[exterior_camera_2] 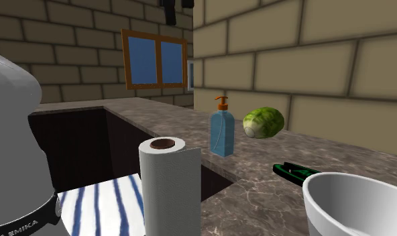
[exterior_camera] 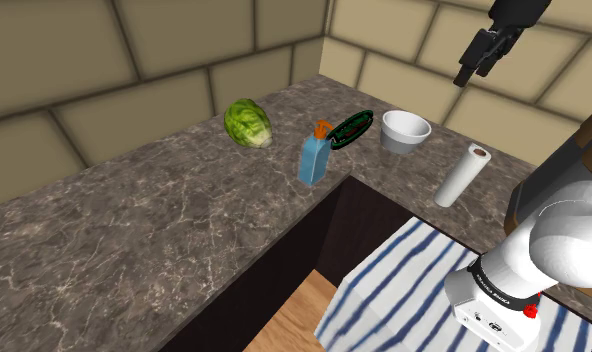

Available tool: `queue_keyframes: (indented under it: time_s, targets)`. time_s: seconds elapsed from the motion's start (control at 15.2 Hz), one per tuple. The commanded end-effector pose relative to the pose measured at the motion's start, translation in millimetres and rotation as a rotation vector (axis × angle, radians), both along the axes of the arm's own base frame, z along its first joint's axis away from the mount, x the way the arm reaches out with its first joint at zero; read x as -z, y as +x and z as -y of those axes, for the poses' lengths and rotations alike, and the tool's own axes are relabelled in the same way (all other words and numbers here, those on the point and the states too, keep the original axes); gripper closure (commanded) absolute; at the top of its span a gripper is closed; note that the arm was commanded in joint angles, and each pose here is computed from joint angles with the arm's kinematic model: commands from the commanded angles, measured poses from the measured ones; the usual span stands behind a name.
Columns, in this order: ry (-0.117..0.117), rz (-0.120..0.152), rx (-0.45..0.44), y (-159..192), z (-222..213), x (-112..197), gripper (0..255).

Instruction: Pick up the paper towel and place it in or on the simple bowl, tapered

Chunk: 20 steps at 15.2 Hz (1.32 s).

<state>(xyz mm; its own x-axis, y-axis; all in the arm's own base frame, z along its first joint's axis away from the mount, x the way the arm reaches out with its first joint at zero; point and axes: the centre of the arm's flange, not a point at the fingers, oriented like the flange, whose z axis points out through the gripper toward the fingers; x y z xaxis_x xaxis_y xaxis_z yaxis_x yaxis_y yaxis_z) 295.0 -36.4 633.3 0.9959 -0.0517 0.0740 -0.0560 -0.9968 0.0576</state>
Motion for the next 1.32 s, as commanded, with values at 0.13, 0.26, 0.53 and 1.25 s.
queue_keyframes:
  time_s: [0.13,0.26,0.53,1.25]
  targets:
    - [0.013,-0.011,0.006,-4,19,19,0]
    - [0.025,-0.022,0.013,-9,37,39,0]
    - [0.051,-0.044,0.025,-18,73,79,0]
    - [0.12,-0.104,0.06,-52,164,190,0]
